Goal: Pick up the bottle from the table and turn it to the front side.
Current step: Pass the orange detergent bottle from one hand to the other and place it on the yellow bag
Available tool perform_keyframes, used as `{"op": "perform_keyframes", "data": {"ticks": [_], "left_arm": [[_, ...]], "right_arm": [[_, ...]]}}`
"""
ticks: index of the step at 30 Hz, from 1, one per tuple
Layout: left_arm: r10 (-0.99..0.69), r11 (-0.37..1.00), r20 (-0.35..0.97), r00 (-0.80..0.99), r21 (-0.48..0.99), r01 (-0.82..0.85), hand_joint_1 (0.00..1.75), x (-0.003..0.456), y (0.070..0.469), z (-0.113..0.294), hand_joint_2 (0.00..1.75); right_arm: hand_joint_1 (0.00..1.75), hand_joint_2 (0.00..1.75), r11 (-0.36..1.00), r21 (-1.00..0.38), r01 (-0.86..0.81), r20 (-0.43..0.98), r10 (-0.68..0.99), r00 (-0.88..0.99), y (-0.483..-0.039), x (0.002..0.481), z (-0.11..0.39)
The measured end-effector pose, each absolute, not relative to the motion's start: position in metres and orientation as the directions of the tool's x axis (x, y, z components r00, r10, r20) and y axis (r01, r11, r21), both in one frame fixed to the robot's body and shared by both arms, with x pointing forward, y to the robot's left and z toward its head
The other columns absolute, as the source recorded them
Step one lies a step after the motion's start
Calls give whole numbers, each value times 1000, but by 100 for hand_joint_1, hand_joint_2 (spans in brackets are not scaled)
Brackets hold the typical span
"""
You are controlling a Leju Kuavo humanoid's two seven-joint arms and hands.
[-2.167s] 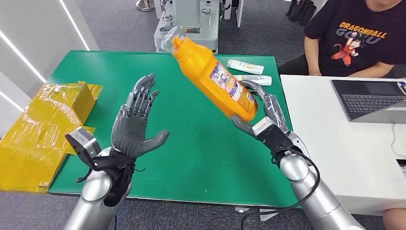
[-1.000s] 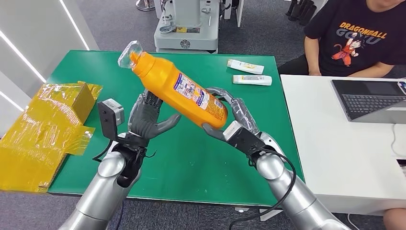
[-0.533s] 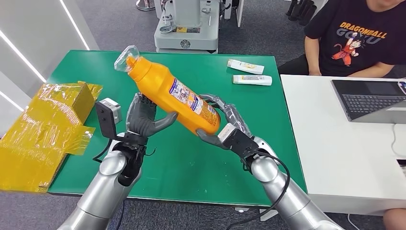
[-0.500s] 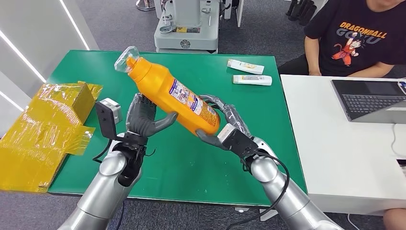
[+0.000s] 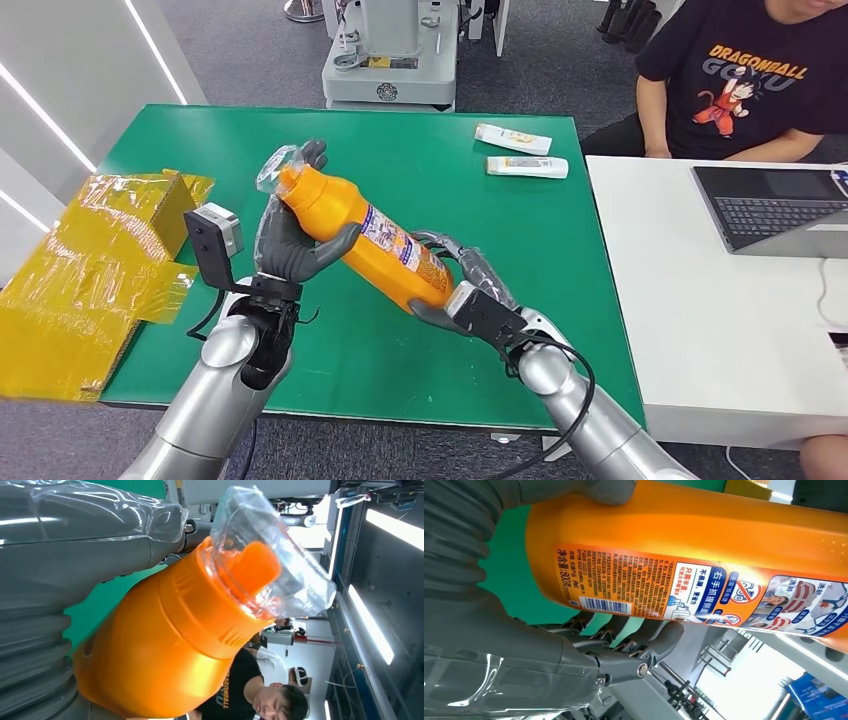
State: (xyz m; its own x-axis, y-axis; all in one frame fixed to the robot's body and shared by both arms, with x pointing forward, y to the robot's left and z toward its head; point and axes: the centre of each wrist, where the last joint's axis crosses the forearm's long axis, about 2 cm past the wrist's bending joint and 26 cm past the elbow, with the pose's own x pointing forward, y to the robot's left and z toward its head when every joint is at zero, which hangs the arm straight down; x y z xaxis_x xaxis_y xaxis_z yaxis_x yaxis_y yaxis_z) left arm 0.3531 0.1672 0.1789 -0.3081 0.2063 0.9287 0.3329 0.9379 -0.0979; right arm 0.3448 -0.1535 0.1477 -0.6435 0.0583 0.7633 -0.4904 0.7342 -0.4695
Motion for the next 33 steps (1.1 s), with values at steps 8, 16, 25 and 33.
{"op": "perform_keyframes", "data": {"ticks": [8,16,25,33], "left_arm": [[211,934,929,-305,-99,344,44,353,167,179,175],[237,915,930,-280,-116,387,175,353,166,177,175],[245,909,930,-273,-121,400,175,355,166,177,175],[262,906,925,-276,-138,399,175,359,165,183,175]], "right_arm": [[175,175,733,-474,-487,766,71,-639,-155,343,143],[175,175,754,-475,-454,756,86,-649,-157,344,144],[175,175,760,-539,-364,691,152,-706,-163,352,156],[175,175,773,-544,-327,673,169,-720,-171,364,173]]}}
